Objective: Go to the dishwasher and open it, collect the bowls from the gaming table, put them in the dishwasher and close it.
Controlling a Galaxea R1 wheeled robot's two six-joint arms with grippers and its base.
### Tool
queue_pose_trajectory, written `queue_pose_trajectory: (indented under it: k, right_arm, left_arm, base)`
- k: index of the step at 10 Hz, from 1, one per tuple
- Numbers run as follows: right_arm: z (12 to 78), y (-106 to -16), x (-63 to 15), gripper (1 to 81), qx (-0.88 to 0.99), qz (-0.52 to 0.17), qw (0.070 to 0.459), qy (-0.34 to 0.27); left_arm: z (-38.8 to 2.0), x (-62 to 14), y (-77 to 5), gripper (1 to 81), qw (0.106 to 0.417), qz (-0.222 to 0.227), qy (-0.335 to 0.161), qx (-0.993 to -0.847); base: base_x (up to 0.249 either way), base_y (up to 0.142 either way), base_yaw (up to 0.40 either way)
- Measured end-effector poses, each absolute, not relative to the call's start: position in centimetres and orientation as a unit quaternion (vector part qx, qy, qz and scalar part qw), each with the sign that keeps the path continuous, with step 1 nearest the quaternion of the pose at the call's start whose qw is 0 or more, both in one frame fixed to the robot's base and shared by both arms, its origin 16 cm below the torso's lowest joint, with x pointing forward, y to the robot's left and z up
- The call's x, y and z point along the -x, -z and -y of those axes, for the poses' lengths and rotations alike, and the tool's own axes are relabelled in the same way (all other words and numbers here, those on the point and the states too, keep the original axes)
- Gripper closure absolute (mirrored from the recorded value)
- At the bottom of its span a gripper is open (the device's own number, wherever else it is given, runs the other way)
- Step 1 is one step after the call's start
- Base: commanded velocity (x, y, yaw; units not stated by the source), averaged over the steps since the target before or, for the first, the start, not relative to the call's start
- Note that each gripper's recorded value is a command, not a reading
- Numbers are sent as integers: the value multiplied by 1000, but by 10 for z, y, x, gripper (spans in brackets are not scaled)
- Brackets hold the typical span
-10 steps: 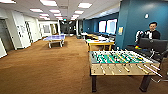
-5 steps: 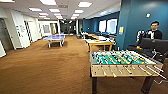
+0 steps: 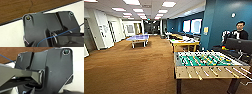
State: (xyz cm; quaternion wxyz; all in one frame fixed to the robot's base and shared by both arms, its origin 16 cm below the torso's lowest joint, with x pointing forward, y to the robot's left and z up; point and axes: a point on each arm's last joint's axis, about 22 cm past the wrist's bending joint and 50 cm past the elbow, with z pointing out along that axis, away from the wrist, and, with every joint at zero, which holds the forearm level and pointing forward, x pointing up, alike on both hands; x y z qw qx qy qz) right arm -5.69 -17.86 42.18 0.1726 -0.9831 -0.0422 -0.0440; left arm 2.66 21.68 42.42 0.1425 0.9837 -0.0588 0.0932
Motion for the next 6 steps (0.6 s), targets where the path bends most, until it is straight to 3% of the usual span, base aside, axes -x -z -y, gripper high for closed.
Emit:
queue_pose_trajectory:
  k: [6]
  right_arm:
    - [177, -422, 57, 10, 983, 42, 173, 43]
  left_arm:
    - [-217, -27, -424, 10, 142, 59, -93, -984]
  base:
    - [110, 68, 0]
